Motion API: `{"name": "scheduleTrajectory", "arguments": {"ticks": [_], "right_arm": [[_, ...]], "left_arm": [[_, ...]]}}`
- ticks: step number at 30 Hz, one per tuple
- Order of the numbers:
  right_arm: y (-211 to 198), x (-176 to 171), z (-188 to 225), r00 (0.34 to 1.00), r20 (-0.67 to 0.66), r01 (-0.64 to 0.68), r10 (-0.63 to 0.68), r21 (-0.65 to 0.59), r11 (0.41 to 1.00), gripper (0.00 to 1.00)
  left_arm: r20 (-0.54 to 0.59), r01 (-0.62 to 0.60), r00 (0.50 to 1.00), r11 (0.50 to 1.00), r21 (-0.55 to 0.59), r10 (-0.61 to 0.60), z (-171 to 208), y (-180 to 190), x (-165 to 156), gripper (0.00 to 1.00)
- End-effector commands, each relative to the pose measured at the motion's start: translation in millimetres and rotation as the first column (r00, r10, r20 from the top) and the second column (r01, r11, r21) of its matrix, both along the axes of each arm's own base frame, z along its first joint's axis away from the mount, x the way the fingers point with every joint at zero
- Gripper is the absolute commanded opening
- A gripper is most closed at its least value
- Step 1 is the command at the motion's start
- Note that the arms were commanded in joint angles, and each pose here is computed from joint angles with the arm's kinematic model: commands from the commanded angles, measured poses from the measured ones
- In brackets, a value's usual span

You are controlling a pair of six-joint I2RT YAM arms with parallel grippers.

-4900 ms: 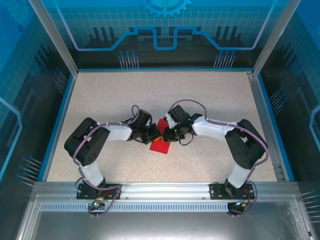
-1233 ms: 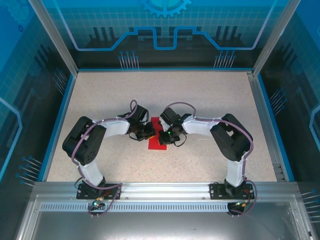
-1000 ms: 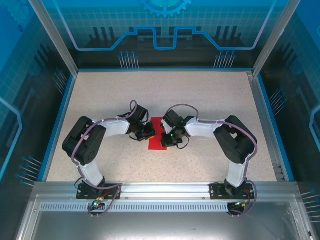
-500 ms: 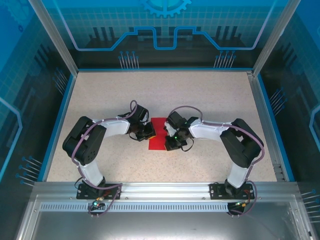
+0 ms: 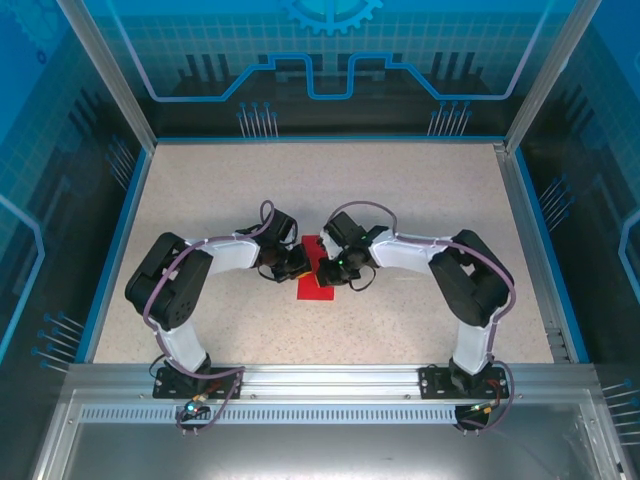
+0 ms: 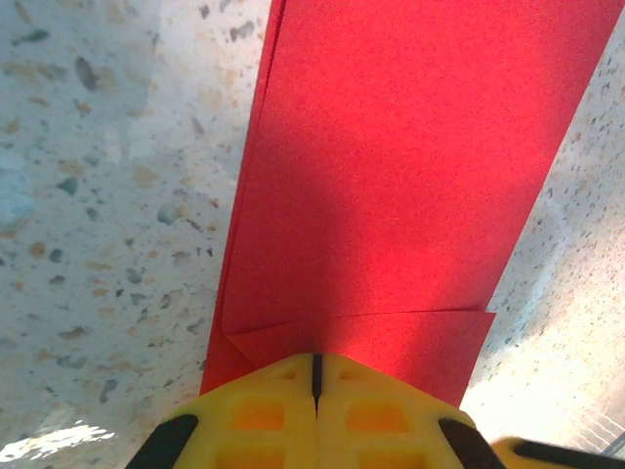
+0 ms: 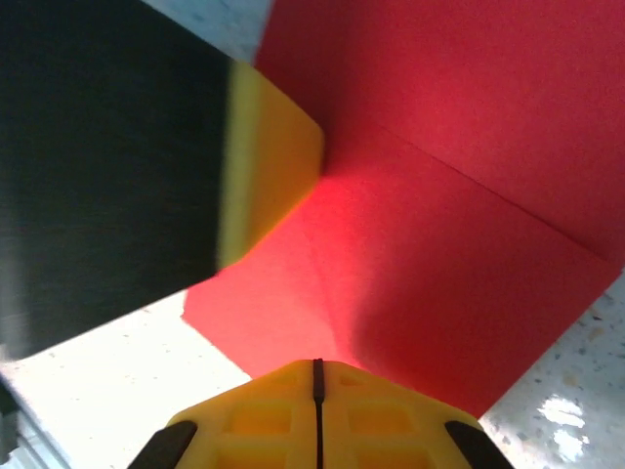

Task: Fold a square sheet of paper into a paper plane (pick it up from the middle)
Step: Fold the triangle a second time at the center of the table.

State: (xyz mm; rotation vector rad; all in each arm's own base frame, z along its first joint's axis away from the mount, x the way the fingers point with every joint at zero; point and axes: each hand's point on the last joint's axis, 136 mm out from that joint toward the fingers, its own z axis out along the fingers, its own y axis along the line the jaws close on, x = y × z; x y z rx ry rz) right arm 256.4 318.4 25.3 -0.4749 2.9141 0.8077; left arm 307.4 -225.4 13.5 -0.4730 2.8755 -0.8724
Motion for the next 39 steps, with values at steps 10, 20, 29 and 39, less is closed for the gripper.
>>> {"name": "scheduleTrajectory", "arguments": {"ticks": [10, 20, 29, 39], "right_arm": [[-38.8, -48.9, -31.6, 0.990, -0.137, -0.038, 0.021, -0.119, 0.992, 0.06], [-60.4, -66.7, -25.3, 0.990, -0.133, -0.063, 0.044, -0.144, 0.988, 0.06], [-49.4, 10.3, 38.6, 0.977, 0.104, 0.179, -0.184, 0.055, 0.982, 0.13], [-37.9, 39.9, 36.6, 0.984, 0.072, 0.152, -0.163, 0.142, 0.978, 0.42]], "left_arm": [[-0.063, -0.018, 0.998, 0.997, 0.070, 0.022, -16.9, 11.7, -9.9, 0.05], [-0.064, -0.014, 0.998, 0.998, 0.065, 0.018, -16.8, 10.6, -9.5, 0.05], [0.112, 0.092, 0.990, 0.995, -0.030, -0.088, 44.2, -20.2, 6.8, 0.23], [0.154, -0.008, 0.988, 0.999, -0.043, 0.015, 59.9, -6.6, 3.0, 0.38]]}}
